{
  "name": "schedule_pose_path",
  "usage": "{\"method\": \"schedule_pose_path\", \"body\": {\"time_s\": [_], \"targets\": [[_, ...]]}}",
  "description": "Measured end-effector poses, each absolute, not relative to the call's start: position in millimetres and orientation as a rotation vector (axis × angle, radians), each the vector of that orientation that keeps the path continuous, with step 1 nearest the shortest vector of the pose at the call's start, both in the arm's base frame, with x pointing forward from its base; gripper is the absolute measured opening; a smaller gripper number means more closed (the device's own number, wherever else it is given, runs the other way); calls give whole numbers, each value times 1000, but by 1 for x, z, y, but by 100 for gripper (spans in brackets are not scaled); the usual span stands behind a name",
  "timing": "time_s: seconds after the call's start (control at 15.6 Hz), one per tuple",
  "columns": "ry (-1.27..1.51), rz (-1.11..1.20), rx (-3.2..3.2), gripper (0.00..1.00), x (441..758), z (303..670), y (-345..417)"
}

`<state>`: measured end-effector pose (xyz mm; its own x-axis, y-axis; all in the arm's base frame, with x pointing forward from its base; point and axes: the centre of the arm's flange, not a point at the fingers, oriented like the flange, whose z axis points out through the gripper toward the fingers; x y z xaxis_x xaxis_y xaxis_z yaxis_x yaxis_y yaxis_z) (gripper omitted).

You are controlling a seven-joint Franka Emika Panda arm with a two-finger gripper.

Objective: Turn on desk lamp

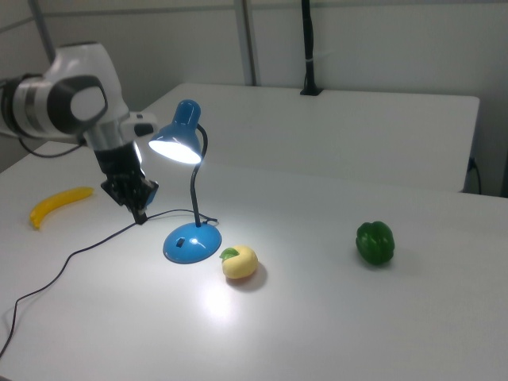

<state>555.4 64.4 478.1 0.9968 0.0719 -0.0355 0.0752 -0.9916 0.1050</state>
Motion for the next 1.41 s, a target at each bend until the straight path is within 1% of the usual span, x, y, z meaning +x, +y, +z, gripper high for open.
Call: {"method": "schedule_pose_path", "body": {"time_s": [0.19,0.32,0.45,0.7,0.77,0.83,0.9,1.03,1.09,1.35,1.41], "targets": [[87,-37,3031,2,560,530,62],[71,1,3033,2,563,554,58],[69,25,3034,2,565,566,53],[81,19,3046,7,564,583,49],[79,27,3051,7,564,588,49],[75,22,3053,14,563,592,49],[73,6,3053,23,562,595,48],[75,-21,3052,43,559,596,48],[76,-23,3052,51,559,596,48],[78,-21,3052,92,559,597,48],[77,-18,3052,100,559,598,47]]}}
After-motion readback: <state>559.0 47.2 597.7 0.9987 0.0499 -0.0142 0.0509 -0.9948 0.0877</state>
